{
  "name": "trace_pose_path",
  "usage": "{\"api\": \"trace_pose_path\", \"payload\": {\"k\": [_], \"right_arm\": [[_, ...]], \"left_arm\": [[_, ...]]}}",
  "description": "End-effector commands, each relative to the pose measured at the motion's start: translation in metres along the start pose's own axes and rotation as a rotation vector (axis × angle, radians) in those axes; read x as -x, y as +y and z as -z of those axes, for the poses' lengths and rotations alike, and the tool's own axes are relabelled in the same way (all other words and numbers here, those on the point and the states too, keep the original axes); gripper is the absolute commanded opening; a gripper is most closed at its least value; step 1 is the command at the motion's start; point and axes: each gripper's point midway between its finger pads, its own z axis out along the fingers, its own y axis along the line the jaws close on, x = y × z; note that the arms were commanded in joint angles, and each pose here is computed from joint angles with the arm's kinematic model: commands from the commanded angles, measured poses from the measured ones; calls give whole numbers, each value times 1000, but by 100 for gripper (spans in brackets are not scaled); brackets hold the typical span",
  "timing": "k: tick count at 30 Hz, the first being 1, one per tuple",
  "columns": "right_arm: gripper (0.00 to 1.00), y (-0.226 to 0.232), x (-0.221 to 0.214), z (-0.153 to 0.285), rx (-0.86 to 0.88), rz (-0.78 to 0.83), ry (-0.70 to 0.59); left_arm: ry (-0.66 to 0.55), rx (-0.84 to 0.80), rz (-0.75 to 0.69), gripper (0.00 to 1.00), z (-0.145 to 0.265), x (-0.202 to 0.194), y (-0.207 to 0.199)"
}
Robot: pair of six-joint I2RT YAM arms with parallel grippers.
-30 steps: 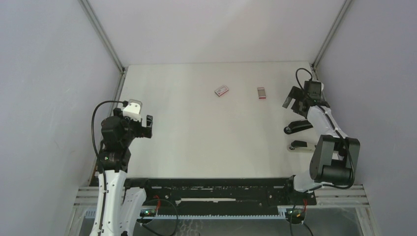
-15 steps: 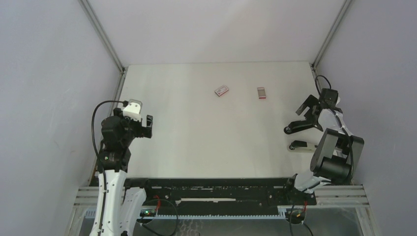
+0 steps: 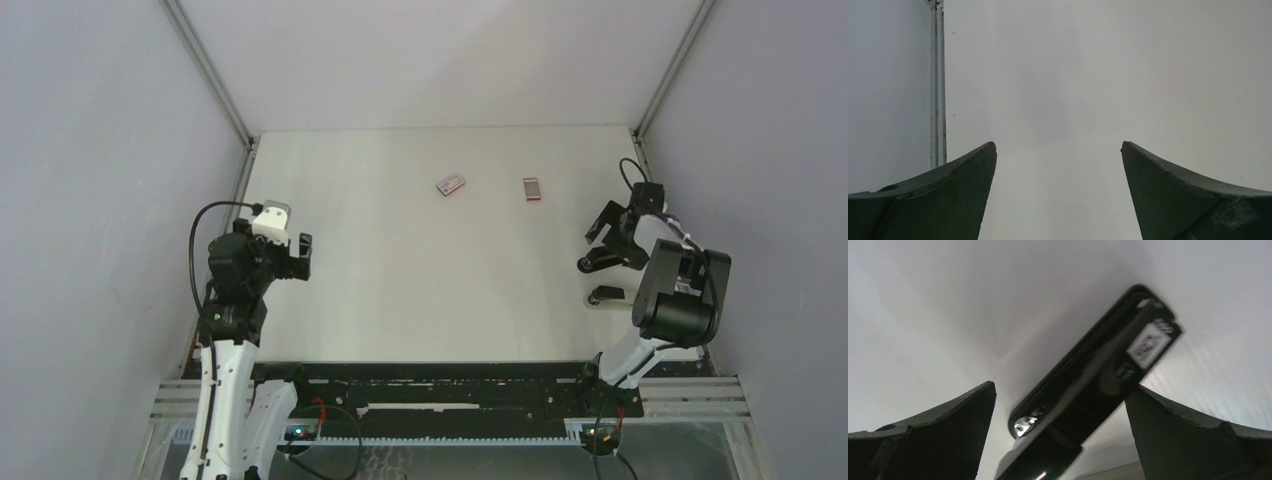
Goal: Unload the staples from the stapler
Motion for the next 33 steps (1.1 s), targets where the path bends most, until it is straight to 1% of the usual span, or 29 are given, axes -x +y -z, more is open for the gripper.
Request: {"api": "trace_pose_path", "payload": {"k": [1,4,8,15,21,26,32,33], "right_arm": [[100,26,12,2,27,94,-36],[100,39,12,2,42,143,-37],[100,63,6,3,68,257,-29],[99,94,-2,3,26,450,-58],[90,115,-15,3,47,568,-48],[81,127,-19,7,21,652,-78],[63,131,-17,16,-13,693,-116],[62,130,-15,17,-20,693,-121]], "left_arm": [[-22,3,-12,100,-3,4,1],[-21,1,-13,100,-4,4,0],[-17,2,-12,100,-4,3,1],[-17,4,-13,100,-4,3,1],[-18,3,-14,100,-4,3,1],[-19,5,-14,100,-4,3,1],[-17,5,-13,100,-3,3,1],[-18,5,-14,100,-3,3,1]]}}
